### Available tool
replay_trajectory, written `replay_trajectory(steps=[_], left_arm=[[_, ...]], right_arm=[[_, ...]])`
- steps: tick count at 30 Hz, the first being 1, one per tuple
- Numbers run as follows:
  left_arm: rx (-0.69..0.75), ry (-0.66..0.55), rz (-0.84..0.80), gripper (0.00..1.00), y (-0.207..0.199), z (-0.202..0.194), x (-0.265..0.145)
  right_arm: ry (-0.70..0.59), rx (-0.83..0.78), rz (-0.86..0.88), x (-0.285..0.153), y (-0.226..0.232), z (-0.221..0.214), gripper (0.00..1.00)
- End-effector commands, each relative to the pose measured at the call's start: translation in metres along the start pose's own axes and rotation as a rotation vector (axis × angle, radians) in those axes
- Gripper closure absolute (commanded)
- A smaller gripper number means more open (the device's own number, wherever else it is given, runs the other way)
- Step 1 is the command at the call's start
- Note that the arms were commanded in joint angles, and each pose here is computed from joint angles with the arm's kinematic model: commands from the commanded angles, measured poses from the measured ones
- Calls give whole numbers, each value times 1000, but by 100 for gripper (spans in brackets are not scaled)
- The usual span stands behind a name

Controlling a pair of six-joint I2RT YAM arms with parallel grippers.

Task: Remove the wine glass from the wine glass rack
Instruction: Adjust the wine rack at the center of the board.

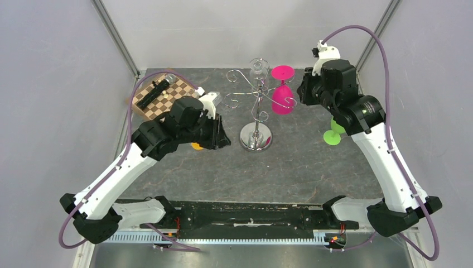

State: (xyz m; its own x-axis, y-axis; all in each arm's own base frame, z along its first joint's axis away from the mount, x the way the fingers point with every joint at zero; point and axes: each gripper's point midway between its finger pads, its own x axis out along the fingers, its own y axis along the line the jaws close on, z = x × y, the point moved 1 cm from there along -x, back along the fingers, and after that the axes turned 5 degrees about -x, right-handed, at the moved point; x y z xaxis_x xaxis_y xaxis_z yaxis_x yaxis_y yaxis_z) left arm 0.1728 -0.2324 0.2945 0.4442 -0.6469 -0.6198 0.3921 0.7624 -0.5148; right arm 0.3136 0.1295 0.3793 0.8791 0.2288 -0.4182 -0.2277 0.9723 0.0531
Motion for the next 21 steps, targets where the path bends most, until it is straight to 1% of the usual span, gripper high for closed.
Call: replay_trajectory(steps=[1,2,3,5,9,21], left_arm=[[-12,-114,-49,74,-24,36,1],[-9,-118,-53,76,-26,39,2],[-3,-119,-54,81,-28,42,4],[4,-119,-56,88,-32,48,8],[20,-131,-54,97,-37,60,13],[39,-121,29,98,-33,78,31]], right_arm=[[-65,18,3,1,-3,10,89],[-61,13,0,3,-4,9,97],[-57,8,-4,4,-4,7,100],[-53,0,-6,7,-5,4,100],[-40,-15,2,11,-4,0,100],[-1,-57,30,30,1,-12,100]])
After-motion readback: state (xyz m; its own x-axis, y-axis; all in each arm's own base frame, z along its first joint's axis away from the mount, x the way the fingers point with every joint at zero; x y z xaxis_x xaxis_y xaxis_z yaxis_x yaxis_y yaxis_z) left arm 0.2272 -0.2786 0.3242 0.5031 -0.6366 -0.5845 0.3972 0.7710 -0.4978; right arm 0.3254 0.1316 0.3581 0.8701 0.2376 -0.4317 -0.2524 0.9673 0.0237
